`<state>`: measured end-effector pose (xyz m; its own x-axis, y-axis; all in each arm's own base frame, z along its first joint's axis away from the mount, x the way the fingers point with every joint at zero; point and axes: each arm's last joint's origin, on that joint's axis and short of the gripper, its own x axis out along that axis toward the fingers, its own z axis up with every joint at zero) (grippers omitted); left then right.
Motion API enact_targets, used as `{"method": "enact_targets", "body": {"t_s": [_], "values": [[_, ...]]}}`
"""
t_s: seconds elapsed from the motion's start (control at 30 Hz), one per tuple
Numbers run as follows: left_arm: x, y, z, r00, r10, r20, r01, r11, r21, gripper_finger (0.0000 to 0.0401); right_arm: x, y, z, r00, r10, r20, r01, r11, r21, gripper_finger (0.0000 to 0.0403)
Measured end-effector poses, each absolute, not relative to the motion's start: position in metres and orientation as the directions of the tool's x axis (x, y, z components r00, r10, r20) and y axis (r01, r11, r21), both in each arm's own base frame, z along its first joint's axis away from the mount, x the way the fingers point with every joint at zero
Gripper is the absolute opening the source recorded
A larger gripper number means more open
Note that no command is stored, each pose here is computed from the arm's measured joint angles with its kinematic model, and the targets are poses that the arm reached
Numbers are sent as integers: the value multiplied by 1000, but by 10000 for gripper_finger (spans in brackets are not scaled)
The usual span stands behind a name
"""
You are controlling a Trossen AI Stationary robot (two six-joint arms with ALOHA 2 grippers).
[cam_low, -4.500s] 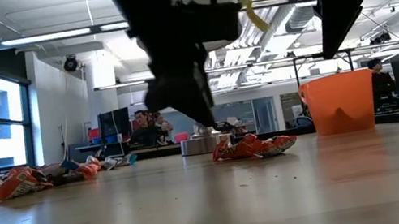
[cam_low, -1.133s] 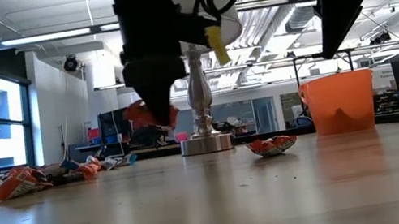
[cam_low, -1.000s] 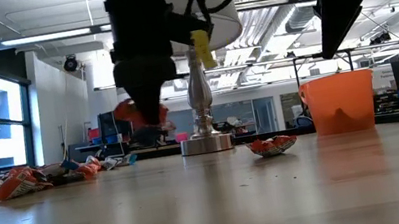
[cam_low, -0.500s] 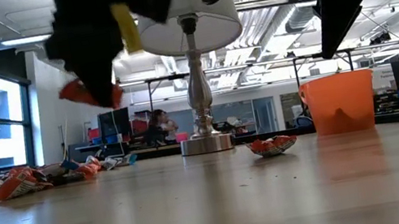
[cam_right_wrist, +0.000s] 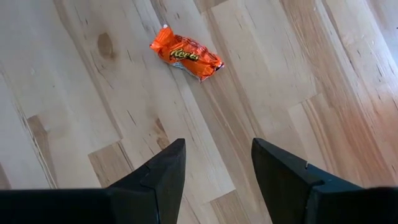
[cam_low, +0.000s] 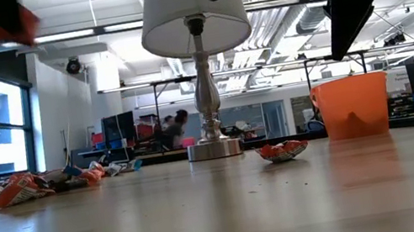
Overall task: Sort candy
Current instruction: Put the orange chocolate bar into the black bucket
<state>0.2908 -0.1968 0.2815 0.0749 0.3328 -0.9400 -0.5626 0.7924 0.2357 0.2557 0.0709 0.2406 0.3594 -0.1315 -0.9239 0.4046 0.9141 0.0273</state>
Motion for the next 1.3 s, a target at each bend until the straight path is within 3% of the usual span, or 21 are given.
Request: {"method": "enact_targets", "body": {"t_s": [0.33, 0.6, 0.8, 0.93, 1.17, 1.3], "values": [[235, -230, 317, 72, 110, -991, -743, 669, 20, 63, 256, 71, 241, 360, -131, -924, 405, 914, 28, 180], [196, -261, 319, -54, -20, -998, -851, 524, 35, 63, 256, 71, 241, 360, -131, -924, 405, 914, 28, 180], [174, -277, 319, -49, -10, -999, -914, 404, 41, 64, 256, 71, 241, 360, -131, -924, 405, 914, 28, 180], [168, -280, 315, -10, 32, -999, -935, 354, 21, 92, 256, 71, 241, 360, -131, -924, 405, 914, 28, 180], [167, -278, 304, -20, 80, -997, -916, 399, 50, 164, 256, 71, 241, 363, -130, -923, 405, 914, 30, 180], [176, -273, 305, 152, 183, -971, -845, 534, -32, 171, 256, 71, 241, 363, -130, -923, 405, 914, 31, 180]]}}
